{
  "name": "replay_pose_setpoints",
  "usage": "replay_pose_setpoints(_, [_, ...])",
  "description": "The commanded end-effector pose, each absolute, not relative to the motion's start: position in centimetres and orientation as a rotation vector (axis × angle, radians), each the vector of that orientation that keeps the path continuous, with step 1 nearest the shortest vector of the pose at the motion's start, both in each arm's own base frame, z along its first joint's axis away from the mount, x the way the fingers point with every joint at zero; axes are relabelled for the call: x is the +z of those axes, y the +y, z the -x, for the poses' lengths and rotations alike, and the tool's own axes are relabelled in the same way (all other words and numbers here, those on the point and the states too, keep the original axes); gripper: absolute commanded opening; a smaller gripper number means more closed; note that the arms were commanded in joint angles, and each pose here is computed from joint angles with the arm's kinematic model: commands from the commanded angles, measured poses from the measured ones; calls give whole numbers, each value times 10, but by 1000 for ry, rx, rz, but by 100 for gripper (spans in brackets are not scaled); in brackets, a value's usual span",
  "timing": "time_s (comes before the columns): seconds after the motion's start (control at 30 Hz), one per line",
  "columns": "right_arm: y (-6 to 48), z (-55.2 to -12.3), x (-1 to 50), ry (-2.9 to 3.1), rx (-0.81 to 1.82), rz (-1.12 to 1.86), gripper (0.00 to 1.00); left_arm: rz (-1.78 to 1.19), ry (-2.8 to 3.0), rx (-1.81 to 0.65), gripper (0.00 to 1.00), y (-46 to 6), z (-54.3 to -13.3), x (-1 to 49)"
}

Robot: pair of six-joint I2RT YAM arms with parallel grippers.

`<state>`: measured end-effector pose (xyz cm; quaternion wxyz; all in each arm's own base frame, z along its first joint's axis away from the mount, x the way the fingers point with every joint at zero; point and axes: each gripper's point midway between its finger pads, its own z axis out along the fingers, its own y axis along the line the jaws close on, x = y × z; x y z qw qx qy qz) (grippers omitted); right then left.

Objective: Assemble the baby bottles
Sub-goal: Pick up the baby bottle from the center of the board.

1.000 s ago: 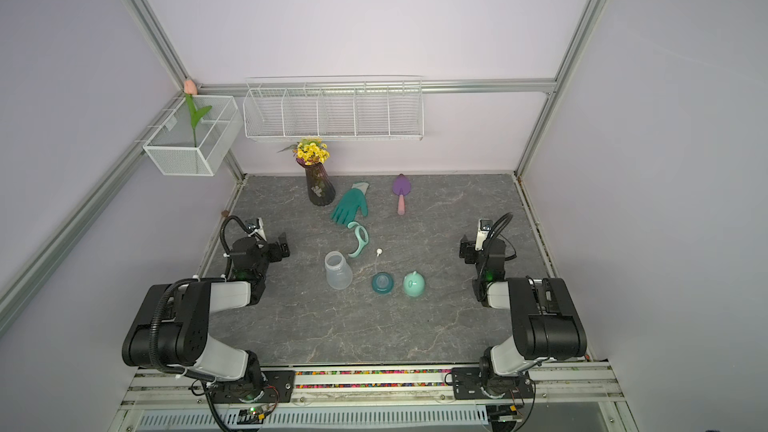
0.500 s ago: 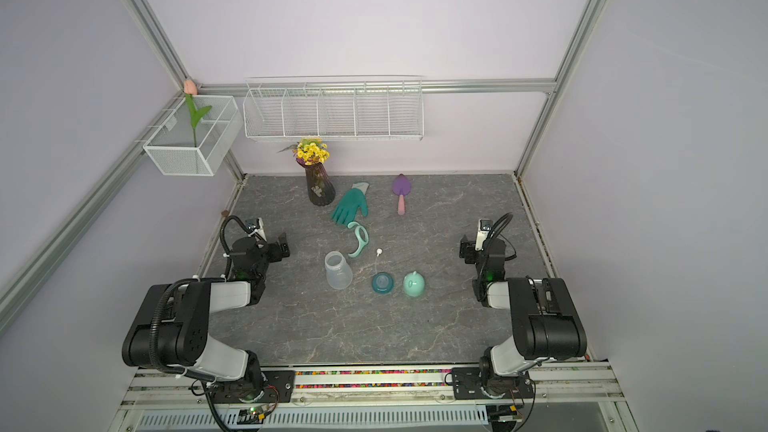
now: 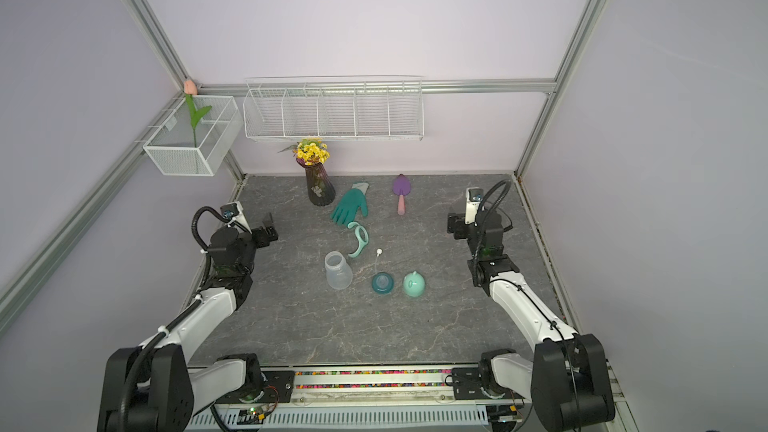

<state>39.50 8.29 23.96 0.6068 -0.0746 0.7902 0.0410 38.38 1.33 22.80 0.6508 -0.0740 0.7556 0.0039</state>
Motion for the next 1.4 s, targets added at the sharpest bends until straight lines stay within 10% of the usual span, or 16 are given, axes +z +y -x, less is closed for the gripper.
replay_pose_setpoints(0.0, [158, -359, 214, 1991, 327, 444, 89, 152, 1761, -76, 99, -4, -375, 236])
replay_pose_setpoints(0.53, [395, -262, 205, 1852, 863, 1210, 88, -43, 1778, -226, 99, -59, -358, 257])
replay_pose_setpoints(1.37, [438, -273, 126, 1961, 863, 1322, 89, -59, 1791, -207, 99, -58, -360, 248])
